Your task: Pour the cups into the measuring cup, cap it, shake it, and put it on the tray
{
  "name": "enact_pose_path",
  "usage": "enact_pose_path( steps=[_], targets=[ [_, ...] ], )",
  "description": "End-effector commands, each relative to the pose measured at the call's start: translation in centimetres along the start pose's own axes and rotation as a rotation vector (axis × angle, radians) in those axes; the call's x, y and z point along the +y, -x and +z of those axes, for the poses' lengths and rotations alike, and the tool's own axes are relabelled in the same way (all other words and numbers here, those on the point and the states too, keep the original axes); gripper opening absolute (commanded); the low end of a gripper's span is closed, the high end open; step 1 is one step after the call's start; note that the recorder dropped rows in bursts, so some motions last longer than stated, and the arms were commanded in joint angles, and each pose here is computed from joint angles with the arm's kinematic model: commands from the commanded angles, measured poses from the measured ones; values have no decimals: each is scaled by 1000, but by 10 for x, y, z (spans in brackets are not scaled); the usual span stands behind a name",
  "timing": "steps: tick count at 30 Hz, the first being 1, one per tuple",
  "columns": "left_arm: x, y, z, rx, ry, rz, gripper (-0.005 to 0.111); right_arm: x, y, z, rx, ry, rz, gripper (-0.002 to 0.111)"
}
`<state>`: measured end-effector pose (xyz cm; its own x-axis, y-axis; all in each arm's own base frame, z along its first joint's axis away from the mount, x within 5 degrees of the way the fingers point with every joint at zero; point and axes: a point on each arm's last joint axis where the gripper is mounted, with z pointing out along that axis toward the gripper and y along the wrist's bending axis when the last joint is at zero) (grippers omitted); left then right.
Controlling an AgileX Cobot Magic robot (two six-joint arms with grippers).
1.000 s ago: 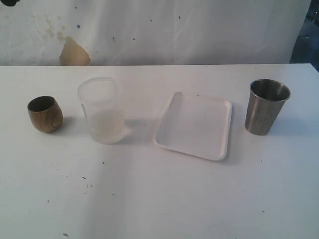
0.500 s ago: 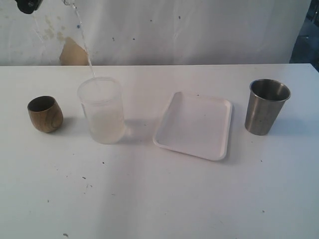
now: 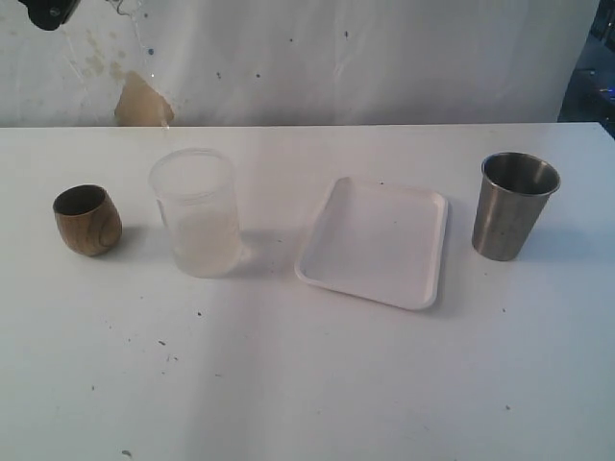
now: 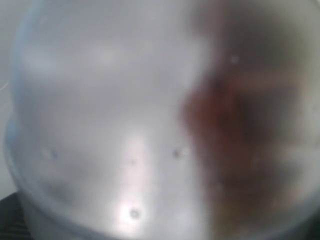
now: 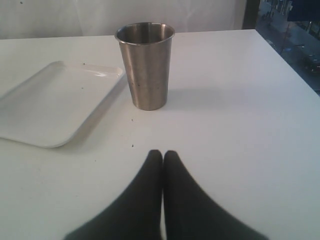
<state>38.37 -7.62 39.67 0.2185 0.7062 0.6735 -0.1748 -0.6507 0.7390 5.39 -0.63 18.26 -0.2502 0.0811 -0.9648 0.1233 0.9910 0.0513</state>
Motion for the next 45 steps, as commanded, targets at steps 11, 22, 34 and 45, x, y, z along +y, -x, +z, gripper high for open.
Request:
enact_pose_path(
  steps=[11, 22, 34, 45],
  targets=[
    [10, -4, -3, 9, 40, -35, 0, 0, 0, 0, -3, 0, -5, 0],
    [-40, 54, 15, -141, -99, -113, 0, 0, 0, 0, -3, 0, -5, 0],
    [-32, 154, 37, -348, -15, -788, 0, 0, 0, 0, -3, 0, -5, 0],
    [28, 104, 34, -193, -89, -2790, 0, 0, 0, 0, -3, 0, -5, 0]
  ],
)
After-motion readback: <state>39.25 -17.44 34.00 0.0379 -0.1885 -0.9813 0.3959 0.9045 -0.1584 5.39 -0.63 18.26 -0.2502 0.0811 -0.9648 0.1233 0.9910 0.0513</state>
